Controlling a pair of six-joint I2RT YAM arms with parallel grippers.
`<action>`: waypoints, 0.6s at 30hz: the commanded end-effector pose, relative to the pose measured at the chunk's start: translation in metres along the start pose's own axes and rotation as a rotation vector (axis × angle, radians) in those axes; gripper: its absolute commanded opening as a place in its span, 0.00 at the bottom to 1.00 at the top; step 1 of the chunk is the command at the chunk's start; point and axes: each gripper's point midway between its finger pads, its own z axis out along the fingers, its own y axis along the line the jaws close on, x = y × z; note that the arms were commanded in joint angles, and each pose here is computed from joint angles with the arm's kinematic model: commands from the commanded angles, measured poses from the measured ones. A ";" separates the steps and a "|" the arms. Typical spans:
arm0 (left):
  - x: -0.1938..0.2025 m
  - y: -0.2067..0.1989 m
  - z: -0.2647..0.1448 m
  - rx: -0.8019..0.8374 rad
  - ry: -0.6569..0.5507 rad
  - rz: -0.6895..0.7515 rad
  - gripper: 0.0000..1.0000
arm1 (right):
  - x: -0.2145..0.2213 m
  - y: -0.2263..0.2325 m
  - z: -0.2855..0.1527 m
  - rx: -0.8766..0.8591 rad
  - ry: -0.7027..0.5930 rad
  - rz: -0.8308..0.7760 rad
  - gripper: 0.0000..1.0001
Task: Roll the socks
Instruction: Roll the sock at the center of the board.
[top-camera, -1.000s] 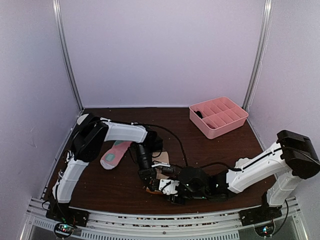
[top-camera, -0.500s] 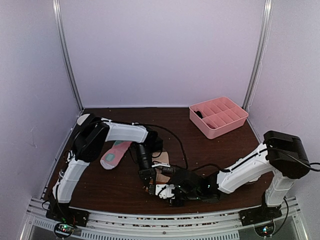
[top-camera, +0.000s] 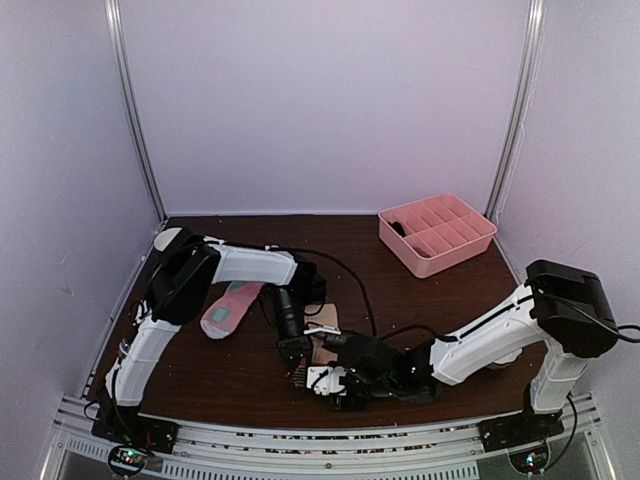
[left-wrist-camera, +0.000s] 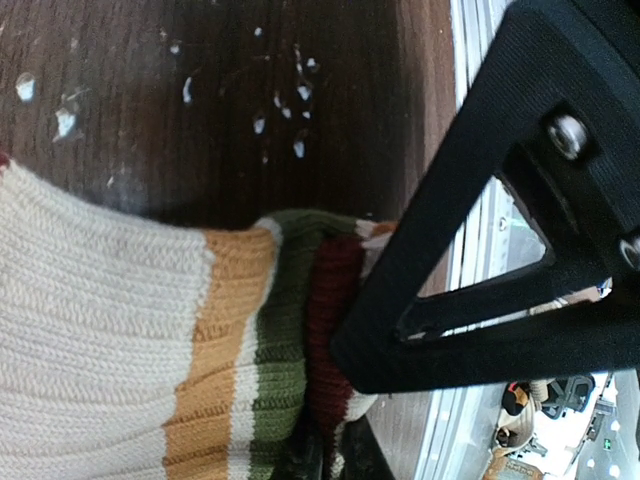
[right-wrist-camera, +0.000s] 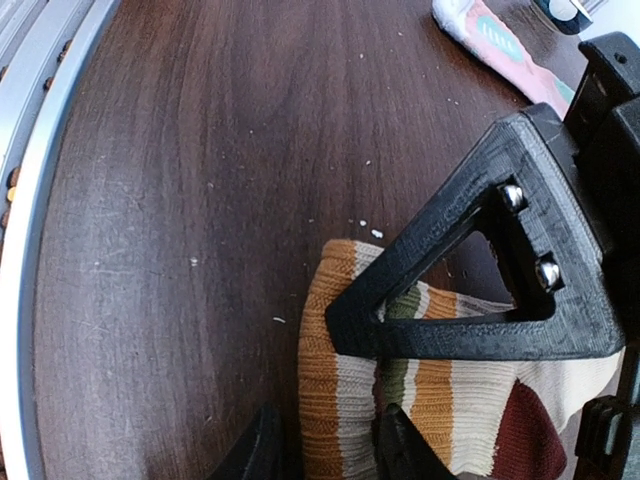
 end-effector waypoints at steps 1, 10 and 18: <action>0.008 0.016 0.005 -0.032 0.044 0.005 0.09 | 0.004 -0.010 0.000 0.019 0.037 -0.004 0.32; 0.000 0.013 -0.006 -0.100 -0.004 0.052 0.38 | 0.038 -0.001 0.016 -0.057 0.142 0.109 0.15; -0.010 0.019 -0.054 -0.339 -0.162 0.117 0.66 | 0.067 0.020 0.013 -0.152 0.178 0.233 0.02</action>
